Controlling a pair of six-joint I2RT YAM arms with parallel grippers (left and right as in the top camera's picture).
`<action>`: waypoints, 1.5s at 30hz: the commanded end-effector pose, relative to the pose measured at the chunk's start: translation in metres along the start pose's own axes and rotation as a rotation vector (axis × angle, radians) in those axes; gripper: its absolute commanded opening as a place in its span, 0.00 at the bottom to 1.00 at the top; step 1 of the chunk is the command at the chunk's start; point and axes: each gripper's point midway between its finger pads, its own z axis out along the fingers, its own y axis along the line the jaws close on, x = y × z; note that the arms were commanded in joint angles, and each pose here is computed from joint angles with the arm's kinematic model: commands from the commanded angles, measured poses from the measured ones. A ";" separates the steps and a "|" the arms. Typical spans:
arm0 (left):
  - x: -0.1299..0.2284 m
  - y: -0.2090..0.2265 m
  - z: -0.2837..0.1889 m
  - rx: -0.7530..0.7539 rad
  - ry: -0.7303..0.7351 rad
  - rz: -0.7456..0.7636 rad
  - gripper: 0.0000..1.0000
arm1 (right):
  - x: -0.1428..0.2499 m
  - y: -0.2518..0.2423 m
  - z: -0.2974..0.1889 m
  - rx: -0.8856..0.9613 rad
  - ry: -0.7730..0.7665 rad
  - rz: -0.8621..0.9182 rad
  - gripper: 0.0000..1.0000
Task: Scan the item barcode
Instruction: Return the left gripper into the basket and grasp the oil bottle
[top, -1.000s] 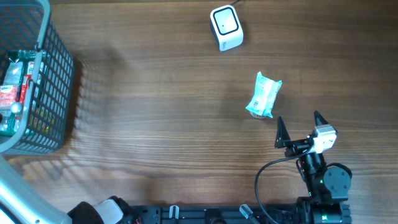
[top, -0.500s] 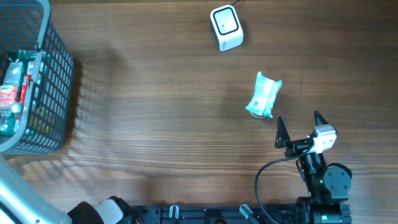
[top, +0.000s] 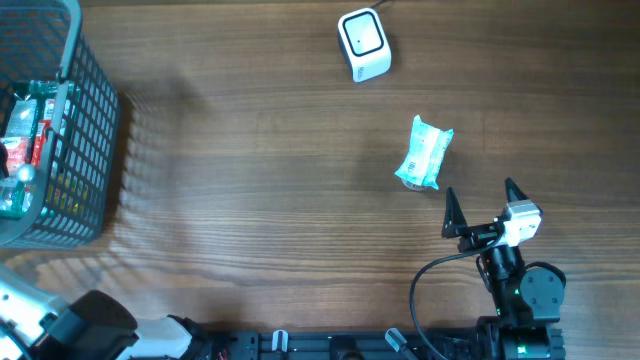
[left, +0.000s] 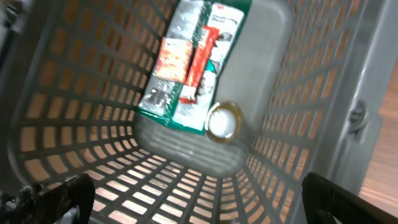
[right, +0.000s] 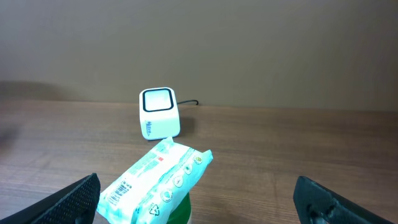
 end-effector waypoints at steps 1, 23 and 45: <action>0.012 -0.004 0.026 0.140 0.042 0.089 0.97 | -0.002 -0.001 0.000 0.007 -0.008 -0.003 1.00; 0.057 -0.019 0.156 0.340 0.135 0.142 0.93 | -0.002 -0.001 0.000 0.007 -0.008 -0.003 1.00; 0.062 -0.037 0.180 0.401 0.079 0.126 0.69 | -0.002 -0.001 0.000 0.007 -0.008 -0.003 1.00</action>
